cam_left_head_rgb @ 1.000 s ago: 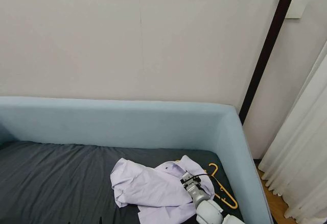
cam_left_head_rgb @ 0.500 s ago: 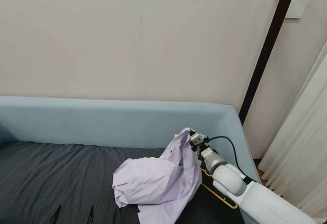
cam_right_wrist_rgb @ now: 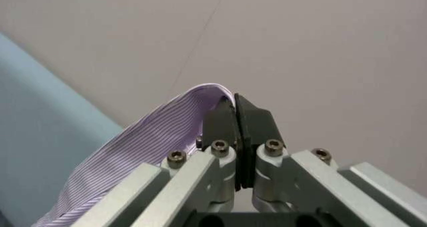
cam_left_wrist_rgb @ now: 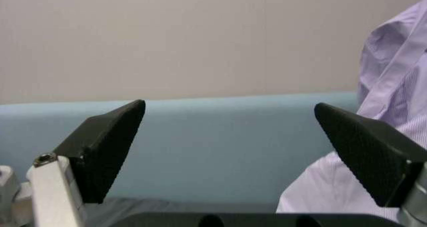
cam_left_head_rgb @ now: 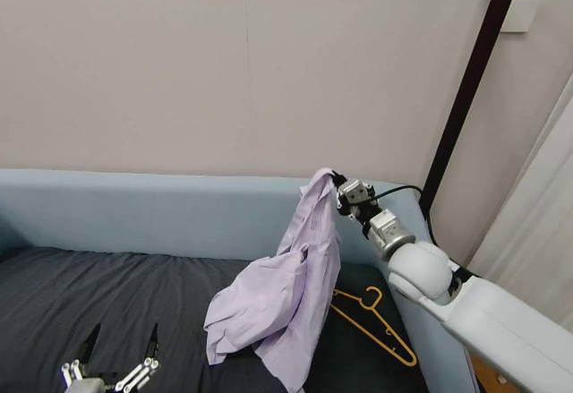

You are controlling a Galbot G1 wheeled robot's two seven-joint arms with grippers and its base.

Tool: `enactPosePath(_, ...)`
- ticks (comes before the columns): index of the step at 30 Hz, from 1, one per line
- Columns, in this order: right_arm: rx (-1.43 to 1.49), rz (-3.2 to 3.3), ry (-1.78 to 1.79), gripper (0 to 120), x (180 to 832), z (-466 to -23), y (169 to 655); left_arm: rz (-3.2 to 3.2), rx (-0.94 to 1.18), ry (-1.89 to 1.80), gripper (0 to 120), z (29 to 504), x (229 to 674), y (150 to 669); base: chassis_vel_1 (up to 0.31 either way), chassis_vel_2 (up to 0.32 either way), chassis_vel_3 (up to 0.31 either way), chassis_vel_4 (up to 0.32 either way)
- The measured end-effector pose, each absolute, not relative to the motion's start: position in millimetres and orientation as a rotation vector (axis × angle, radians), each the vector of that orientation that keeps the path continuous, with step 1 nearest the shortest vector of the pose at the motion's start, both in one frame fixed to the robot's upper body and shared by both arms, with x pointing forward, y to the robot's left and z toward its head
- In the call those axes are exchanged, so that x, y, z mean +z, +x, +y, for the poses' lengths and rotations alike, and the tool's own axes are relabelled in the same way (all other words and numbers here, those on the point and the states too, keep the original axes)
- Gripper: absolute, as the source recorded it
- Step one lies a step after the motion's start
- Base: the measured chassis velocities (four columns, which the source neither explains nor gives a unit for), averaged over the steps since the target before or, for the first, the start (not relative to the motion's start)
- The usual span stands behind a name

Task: Pick up the clothes from the sofa and hang them on the clothes hanger.

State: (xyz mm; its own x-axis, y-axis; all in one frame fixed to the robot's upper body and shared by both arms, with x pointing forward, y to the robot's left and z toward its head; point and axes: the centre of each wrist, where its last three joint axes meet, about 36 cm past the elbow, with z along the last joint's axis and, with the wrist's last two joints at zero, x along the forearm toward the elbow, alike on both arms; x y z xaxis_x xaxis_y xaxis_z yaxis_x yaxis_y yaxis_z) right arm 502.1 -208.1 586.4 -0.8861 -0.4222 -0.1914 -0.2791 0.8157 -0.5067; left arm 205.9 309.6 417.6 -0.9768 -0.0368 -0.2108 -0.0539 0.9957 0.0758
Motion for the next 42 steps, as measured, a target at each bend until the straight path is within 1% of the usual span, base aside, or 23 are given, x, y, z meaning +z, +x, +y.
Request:
enactPosePath(2,-0.662,2.686,-0.547,0,594,-215,500,2.901,0.075,-0.033,100,315,425,222,0.000,0.000,0.000,0.000)
enactPosePath(3,-0.662,2.686,-0.547,0,594,-215,500,2.901,0.075,-0.033,100,315,425,222,0.000,0.000,0.000,0.000)
enactPosePath(6,-0.625,2.685,-0.569,0,595,-226,492,2.853,-0.010,0.066,100,330,429,263,0.000,0.000,0.000,0.000)
enactPosePath(9,-0.617,2.704,-0.582,0,588,-230,482,2.847,-0.036,0.194,100,343,434,293,0.000,0.000,0.000,0.000)
enactPosePath(11,-0.615,2.710,-0.585,0,585,-231,479,2.845,-0.039,0.231,100,346,436,302,0.000,0.000,0.000,0.000)
enactPosePath(13,-0.612,2.718,-0.587,0,582,-234,473,2.845,-0.044,0.360,100,356,442,324,0.000,0.000,0.000,0.000)
enactPosePath(17,-0.610,2.722,-0.582,0,583,-237,468,2.840,-0.010,0.511,100,367,450,350,0.000,0.000,0.000,0.000)
enactPosePath(21,-0.574,2.702,-0.617,0,589,-229,471,2.854,0.032,0.605,100,380,450,360,0.000,0.000,0.000,0.000)
enactPosePath(27,-0.529,2.650,-0.684,0,601,-213,479,2.889,0.084,0.702,100,393,434,368,0.000,0.000,0.000,0.000)
enactPosePath(31,-0.515,2.633,-0.703,0,608,-212,475,2.878,0.187,0.925,100,398,415,394,0.000,0.000,0.000,0.000)
enactPosePath(32,-0.515,2.633,-0.703,0,608,-212,475,2.878,0.187,0.925,100,398,415,394,0.000,0.000,0.000,0.000)
enactPosePath(35,-0.517,2.636,-0.698,0,610,-216,471,2.809,0.277,1.091,100,413,415,432,0.000,0.000,0.000,0.000)
enactPosePath(38,-0.522,2.643,-0.691,0,610,-220,468,2.785,0.283,1.144,100,414,414,450,0.000,0.000,0.000,0.000)
enactPosePath(42,-0.528,2.655,-0.676,0,610,-227,465,2.750,0.247,1.218,100,398,403,475,0.000,0.000,0.000,0.000)
